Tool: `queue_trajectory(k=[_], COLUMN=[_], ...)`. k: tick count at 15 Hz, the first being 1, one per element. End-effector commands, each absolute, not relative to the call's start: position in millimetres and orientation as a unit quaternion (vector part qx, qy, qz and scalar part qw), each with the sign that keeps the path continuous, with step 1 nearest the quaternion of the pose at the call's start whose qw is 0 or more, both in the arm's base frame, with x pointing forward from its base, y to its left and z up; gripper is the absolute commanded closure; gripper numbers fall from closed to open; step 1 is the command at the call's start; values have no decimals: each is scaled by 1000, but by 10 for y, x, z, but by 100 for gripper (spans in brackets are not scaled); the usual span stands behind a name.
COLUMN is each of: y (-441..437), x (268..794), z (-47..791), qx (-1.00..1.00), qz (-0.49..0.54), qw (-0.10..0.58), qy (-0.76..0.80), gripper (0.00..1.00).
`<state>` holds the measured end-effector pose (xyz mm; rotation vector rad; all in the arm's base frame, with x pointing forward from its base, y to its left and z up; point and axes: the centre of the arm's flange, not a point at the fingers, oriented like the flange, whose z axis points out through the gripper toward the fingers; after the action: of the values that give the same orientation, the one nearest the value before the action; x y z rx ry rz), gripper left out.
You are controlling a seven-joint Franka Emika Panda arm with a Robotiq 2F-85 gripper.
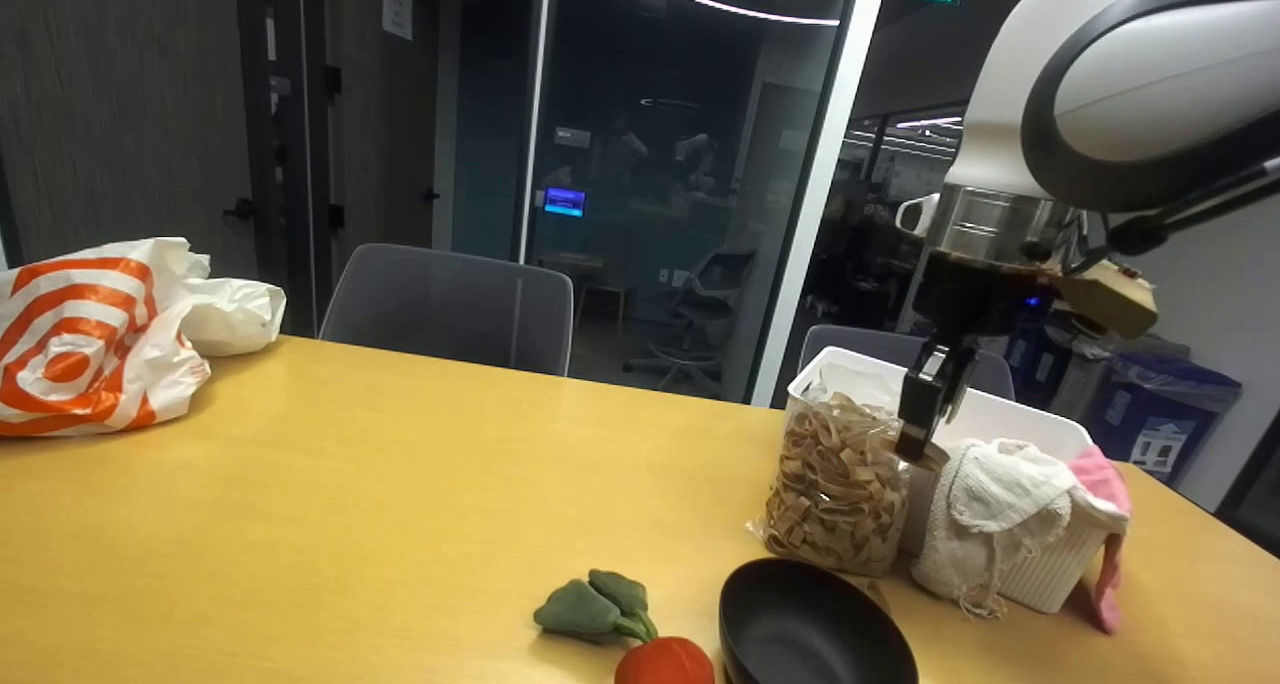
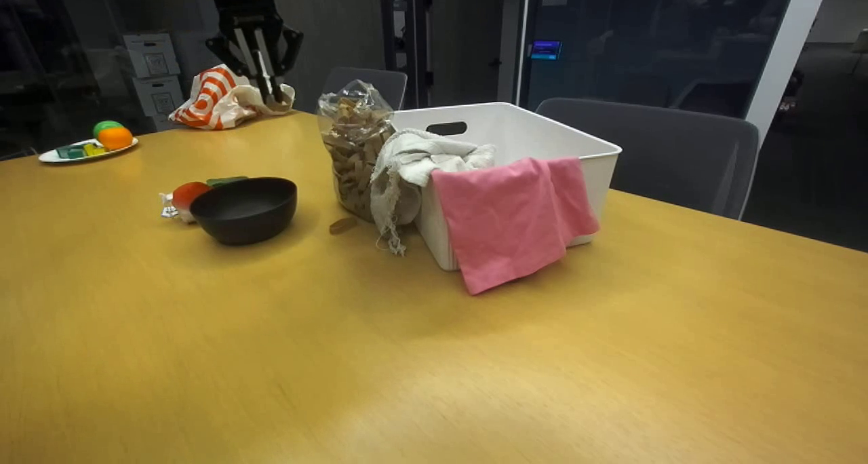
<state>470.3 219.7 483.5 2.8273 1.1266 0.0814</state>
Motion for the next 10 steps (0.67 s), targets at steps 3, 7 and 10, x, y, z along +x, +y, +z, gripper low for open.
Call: queue_trajectory(k=[3,7,10], y=[2330,2386,2409], x=[5129,5359,5477], z=[5158,5175,5065], qx=[919,910,905], qz=[71,87,87], qw=[150,193,203], qy=[358,357,363], gripper=[83,83,84])
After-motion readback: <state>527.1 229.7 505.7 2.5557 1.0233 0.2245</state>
